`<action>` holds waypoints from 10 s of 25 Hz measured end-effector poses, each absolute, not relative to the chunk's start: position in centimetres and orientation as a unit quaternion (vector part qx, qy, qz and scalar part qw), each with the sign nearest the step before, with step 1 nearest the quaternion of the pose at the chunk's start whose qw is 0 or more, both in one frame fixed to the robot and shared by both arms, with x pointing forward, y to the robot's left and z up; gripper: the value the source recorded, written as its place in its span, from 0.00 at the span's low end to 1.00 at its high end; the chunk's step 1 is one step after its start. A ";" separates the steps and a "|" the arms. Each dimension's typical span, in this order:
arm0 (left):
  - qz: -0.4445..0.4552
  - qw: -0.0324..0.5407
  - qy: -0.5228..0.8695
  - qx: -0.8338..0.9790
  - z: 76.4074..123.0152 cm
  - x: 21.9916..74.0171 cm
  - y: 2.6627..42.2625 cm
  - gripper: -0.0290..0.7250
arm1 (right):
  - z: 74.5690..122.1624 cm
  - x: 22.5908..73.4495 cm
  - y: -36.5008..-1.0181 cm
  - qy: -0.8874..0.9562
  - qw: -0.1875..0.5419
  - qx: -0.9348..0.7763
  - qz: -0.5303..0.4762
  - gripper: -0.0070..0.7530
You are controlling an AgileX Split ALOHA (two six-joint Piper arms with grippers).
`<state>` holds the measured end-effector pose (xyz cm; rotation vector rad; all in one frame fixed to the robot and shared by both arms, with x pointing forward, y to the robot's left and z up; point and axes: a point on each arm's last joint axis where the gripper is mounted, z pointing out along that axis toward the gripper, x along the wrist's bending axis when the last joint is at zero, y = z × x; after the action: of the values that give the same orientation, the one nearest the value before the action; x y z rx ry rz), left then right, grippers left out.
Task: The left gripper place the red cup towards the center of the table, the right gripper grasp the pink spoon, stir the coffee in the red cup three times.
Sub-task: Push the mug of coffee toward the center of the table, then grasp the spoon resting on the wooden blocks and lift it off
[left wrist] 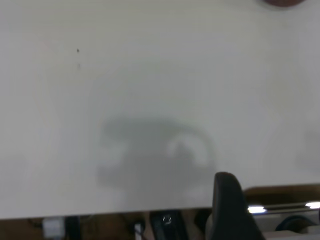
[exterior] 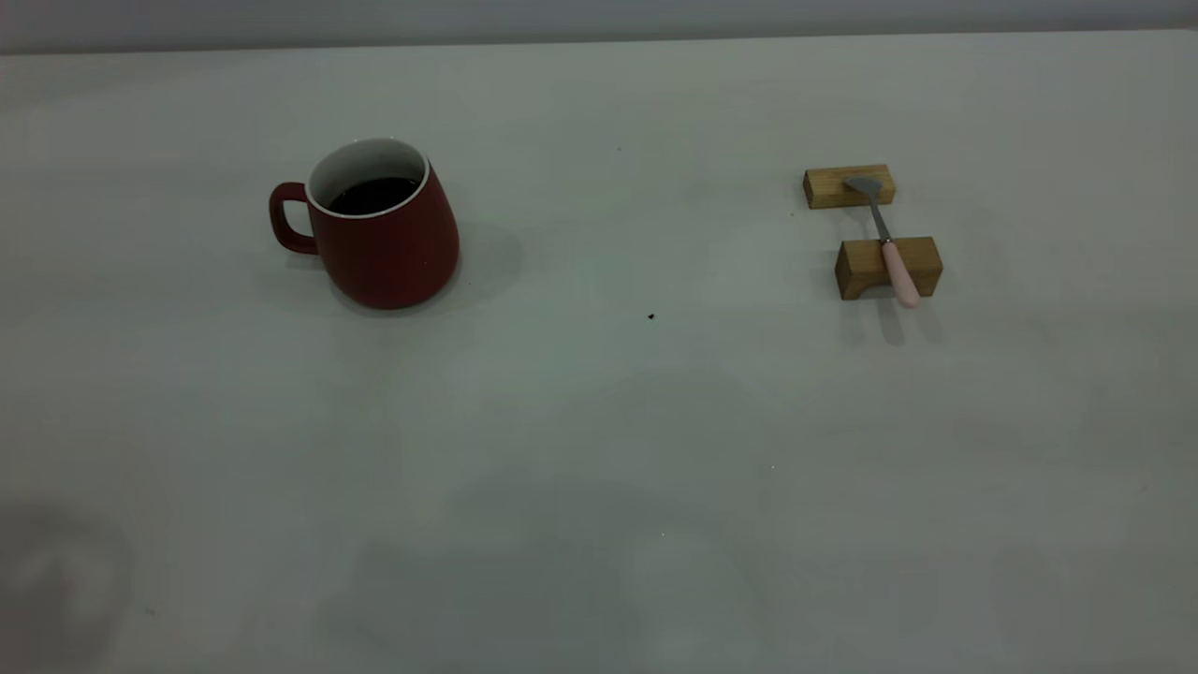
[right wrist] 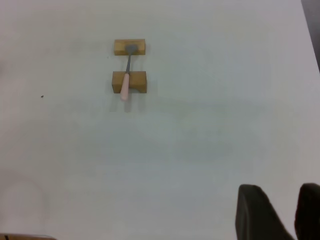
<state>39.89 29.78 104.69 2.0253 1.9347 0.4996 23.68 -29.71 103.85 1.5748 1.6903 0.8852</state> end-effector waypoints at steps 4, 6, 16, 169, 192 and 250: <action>0.161 0.126 0.672 0.712 103.5 45.0 29.6 0.69 | 103.9 23.7 -29.7 0.646 0.328 0.601 0.338 0.32; 0.153 0.111 0.671 0.717 102.5 47.6 29.6 0.69 | 103.9 23.7 -29.7 0.646 0.328 0.601 0.338 0.32; 0.126 0.056 0.574 0.807 96.8 61.3 28.9 0.69 | 103.9 23.7 -29.7 0.646 0.328 0.601 0.338 0.32; -0.051 0.093 0.089 0.990 80.9 66.1 10.2 0.56 | 103.8 23.7 -29.7 0.646 0.325 0.601 0.340 0.32; 0.136 0.139 0.392 0.899 113.5 59.1 16.1 0.56 | 103.8 23.7 -29.7 0.646 0.325 0.601 0.340 0.32; 0.312 0.299 0.643 0.633 103.3 22.3 30.6 0.56 | 106.1 28.8 -28.7 0.668 0.258 0.610 0.339 0.51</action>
<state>22.26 30.62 103.27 1.6802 1.7078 0.8289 28.77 -28.66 106.12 1.6526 1.8120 0.9200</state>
